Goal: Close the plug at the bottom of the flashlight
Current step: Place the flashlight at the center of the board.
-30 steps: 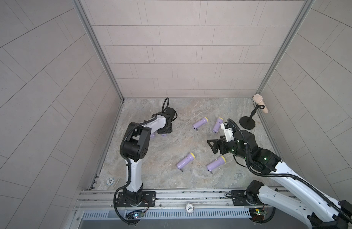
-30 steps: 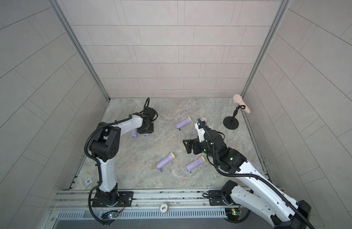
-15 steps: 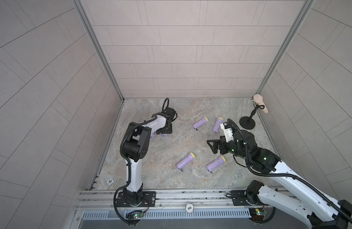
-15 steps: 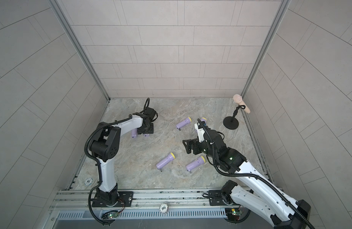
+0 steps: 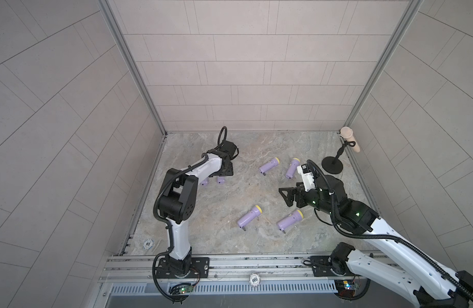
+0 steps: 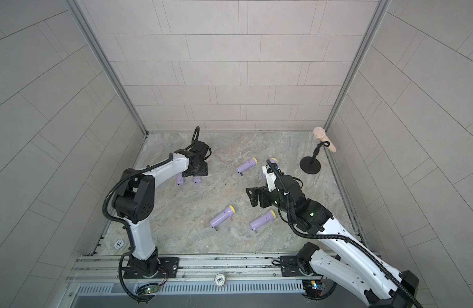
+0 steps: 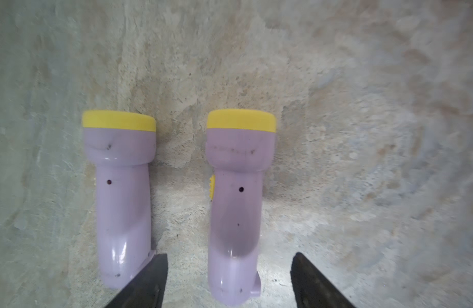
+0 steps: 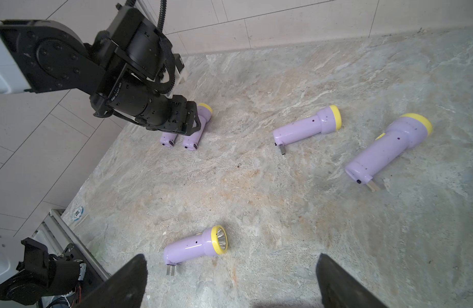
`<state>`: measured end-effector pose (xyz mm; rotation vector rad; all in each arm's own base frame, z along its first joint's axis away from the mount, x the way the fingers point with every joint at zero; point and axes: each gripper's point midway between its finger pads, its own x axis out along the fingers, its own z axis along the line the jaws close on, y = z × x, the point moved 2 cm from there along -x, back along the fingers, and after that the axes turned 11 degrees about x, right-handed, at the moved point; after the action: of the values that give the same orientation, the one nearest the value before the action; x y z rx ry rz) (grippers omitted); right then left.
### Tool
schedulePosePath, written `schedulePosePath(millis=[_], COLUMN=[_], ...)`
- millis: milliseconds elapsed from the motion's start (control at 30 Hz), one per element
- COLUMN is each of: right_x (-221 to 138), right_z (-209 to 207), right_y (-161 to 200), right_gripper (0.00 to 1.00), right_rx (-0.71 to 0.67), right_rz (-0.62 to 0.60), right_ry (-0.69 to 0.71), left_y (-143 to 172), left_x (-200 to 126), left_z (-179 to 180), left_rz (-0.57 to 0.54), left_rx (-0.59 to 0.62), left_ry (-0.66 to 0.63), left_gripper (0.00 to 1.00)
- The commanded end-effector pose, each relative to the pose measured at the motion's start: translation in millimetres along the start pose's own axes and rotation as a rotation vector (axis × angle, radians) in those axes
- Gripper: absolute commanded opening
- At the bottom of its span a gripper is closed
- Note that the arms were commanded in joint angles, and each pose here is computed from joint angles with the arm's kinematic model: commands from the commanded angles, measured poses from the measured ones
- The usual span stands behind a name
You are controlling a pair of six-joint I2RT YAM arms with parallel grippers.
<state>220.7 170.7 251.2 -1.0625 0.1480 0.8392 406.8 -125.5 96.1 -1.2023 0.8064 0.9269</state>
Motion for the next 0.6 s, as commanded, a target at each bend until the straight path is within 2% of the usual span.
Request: schedulePosePath(millis=[0,100,133,333,567], right_x=[-4.5,-7.9,-9.4,-22.6,-35.4], right_z=[-1.9,-3.9,-5.2,-10.0,-19.9], right_y=[-2.1,-5.1,-5.8,-12.7,-14.9], right_gripper=[1.00,1.00,1.00,1.00,1.00], right_rx=[-0.005,-0.005,-0.008,-0.025,-0.037], right_rz=[-0.018,-0.029,-0.031,-0.079,-0.110], right_ry=[0.017,0.037,0.047,0.077,0.128], left_y=[-18.8,-20.8,-19.5,-2.2,41.9], left_x=[-39.5,-58.3,-62.6,-95.8,-125.5], left_z=[-1.0,-12.9,-17.7,-39.9,-55.0], left_rz=[-0.100,-0.138,-0.144,-0.211,-0.193], left_rx=[0.021,0.056,0.068,0.198,0.238], left_ry=[-0.017,0.019,0.030,0.027,0.261], left_gripper=[0.86,0.92,0.99,1.00,0.99])
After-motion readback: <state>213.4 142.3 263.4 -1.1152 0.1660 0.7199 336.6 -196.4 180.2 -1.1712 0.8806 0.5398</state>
